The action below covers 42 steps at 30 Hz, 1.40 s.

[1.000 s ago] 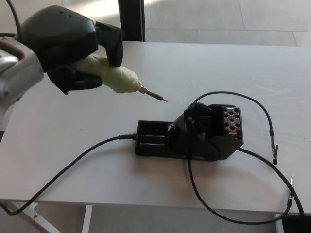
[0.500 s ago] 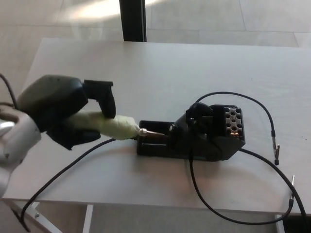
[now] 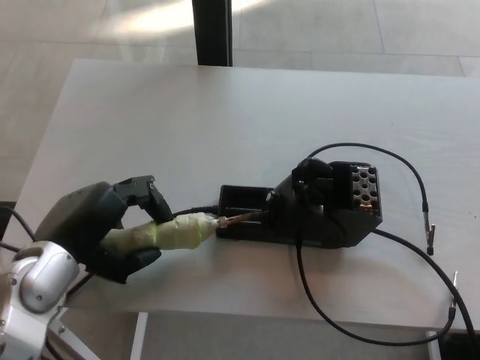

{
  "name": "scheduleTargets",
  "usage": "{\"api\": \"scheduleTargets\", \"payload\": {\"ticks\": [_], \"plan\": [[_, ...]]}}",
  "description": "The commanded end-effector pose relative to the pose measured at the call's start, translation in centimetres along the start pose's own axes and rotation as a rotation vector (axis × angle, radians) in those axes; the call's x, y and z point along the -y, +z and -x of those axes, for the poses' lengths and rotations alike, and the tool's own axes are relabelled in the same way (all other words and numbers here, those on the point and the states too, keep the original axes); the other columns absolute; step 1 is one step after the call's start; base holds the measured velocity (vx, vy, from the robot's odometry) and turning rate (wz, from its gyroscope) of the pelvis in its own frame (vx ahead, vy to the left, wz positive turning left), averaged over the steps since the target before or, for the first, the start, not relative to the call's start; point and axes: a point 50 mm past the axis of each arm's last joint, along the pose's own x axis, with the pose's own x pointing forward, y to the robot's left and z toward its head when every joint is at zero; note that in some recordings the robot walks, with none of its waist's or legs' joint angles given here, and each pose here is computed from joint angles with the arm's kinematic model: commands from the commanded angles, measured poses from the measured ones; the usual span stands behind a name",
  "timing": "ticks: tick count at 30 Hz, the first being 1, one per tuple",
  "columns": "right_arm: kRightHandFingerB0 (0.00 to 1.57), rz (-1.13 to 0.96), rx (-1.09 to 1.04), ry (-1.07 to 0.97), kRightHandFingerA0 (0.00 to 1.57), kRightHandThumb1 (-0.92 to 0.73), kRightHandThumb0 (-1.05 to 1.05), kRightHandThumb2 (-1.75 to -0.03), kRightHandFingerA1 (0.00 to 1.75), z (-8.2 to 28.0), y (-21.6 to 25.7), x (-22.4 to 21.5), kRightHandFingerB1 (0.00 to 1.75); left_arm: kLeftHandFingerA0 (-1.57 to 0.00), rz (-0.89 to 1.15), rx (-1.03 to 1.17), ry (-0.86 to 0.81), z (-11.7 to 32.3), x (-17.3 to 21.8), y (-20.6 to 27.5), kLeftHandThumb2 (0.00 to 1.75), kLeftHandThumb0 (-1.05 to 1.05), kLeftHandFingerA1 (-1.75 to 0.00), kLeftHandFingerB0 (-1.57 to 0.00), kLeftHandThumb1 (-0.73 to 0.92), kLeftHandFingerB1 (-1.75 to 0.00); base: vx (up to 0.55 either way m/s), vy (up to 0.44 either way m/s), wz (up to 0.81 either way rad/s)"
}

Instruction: Use the left hand of the robot to grab the soldering gun kept on the middle of the table and pull it out of its base and keep it on the left side of the base

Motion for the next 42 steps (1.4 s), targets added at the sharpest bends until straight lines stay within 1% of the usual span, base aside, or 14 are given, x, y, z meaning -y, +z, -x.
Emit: {"api": "scheduleTargets", "payload": {"ticks": [1,3,5,6,7,12,17,18,23,25,34,35,37,42], "plan": [[0.76,-0.014,0.039,0.025,1.34,-0.25,-0.74,-1.21,1.00,-0.1,0.7,-0.2,1.05,-0.72,-0.096,-0.057,-0.123,1.1,1.9,-0.8,0.59,-0.39,-1.03,-0.36,0.71,-0.49,0.00,0.000,0.00],[0.76,-0.017,0.035,0.024,1.34,-0.25,-0.74,-1.21,1.00,-0.1,0.6,-0.2,1.05,-0.72,-0.109,-0.055,-0.132,1.1,1.8,-0.7,0.59,-0.39,-1.03,-0.36,0.71,-0.49,0.00,0.000,0.00],[0.77,-0.003,0.033,0.023,1.36,-0.25,-0.69,-1.17,1.03,0.0,0.4,-0.1,1.02,-0.22,-0.225,-0.057,-0.192,1.3,1.5,-0.8,0.60,-0.55,-0.52,-0.17,0.69,-0.37,0.00,0.000,0.00],[0.81,0.000,0.036,0.025,1.42,-0.14,-0.77,-1.26,0.85,0.0,0.4,-0.1,1.16,-0.16,-0.255,-0.053,-0.199,1.3,1.4,-0.8,0.61,-0.57,-0.52,-0.16,0.68,-0.36,0.00,0.000,0.00],[0.77,-0.014,0.038,0.025,1.42,-0.21,-0.65,-1.14,1.05,0.0,0.4,-0.1,1.02,-0.11,-0.262,-0.052,-0.199,1.3,1.4,-0.9,0.59,-0.58,-0.53,-0.15,0.67,-0.34,0.00,0.000,0.00],[0.78,-0.006,0.040,0.030,1.31,-0.20,-0.78,-1.18,0.94,0.1,0.3,0.1,1.08,0.00,-0.275,-0.050,-0.205,1.3,1.1,-0.8,0.74,-0.66,0.00,-0.08,0.56,-0.19,0.00,0.000,0.00],[0.76,0.005,0.037,0.018,1.37,-0.15,-0.80,-1.29,0.89,0.0,0.6,0.0,1.19,0.00,-0.304,-0.064,-0.222,1.6,1.0,-0.9,0.82,-0.82,-0.26,-0.02,0.48,0.00,0.00,0.000,0.00],[0.74,0.001,0.040,0.022,1.39,-0.12,-0.77,-1.33,0.89,0.0,0.6,0.0,1.20,0.00,-0.302,-0.060,-0.225,1.7,1.0,-0.9,0.72,-0.68,0.00,0.00,0.54,0.00,0.00,0.000,0.00],[0.71,-0.020,0.044,0.024,1.36,-0.22,-0.67,-1.19,1.05,0.0,0.6,0.1,1.03,0.00,-0.310,-0.055,-0.208,1.8,1.0,-1.1,0.71,-0.71,0.00,0.00,0.58,-0.03,0.00,0.000,0.00],[0.73,-0.029,0.046,0.032,1.36,-0.09,-0.72,-1.34,0.90,0.1,0.5,0.2,1.19,0.00,-0.353,-0.056,-0.188,1.8,0.6,-1.3,0.88,-0.91,-0.29,0.00,0.53,0.00,0.00,0.000,0.00],[0.68,-0.045,0.046,0.022,1.26,-0.22,-0.76,-1.20,1.02,0.1,0.5,0.5,1.07,0.00,-0.361,-0.036,-0.207,2.8,-2.2,-1.1,0.87,-0.89,-0.25,0.00,0.53,0.00,0.00,0.000,0.00],[0.69,-0.051,0.047,0.020,1.30,-0.11,-0.78,-1.30,0.95,0.1,0.5,0.4,1.23,0.00,-0.353,-0.034,-0.223,3.0,-2.8,-1.0,0.60,-0.73,0.00,0.00,0.67,-0.03,0.00,0.000,0.00],[0.65,-0.031,0.046,0.018,1.22,-0.14,-0.79,-1.30,0.99,0.1,0.6,0.4,1.25,0.00,-0.333,-0.038,-0.265,3.5,-3.9,-0.9,0.61,-0.73,0.00,0.00,0.69,0.00,0.00,0.000,0.00],[0.66,-0.047,0.044,0.022,1.24,-0.23,-0.82,-1.23,1.03,0.1,0.5,0.4,1.11,0.00,-0.192,-0.085,-0.445,4.7,-7.6,-0.5,0.97,-0.96,-0.16,0.00,0.63,0.00,0.00,0.000,0.00]]}}
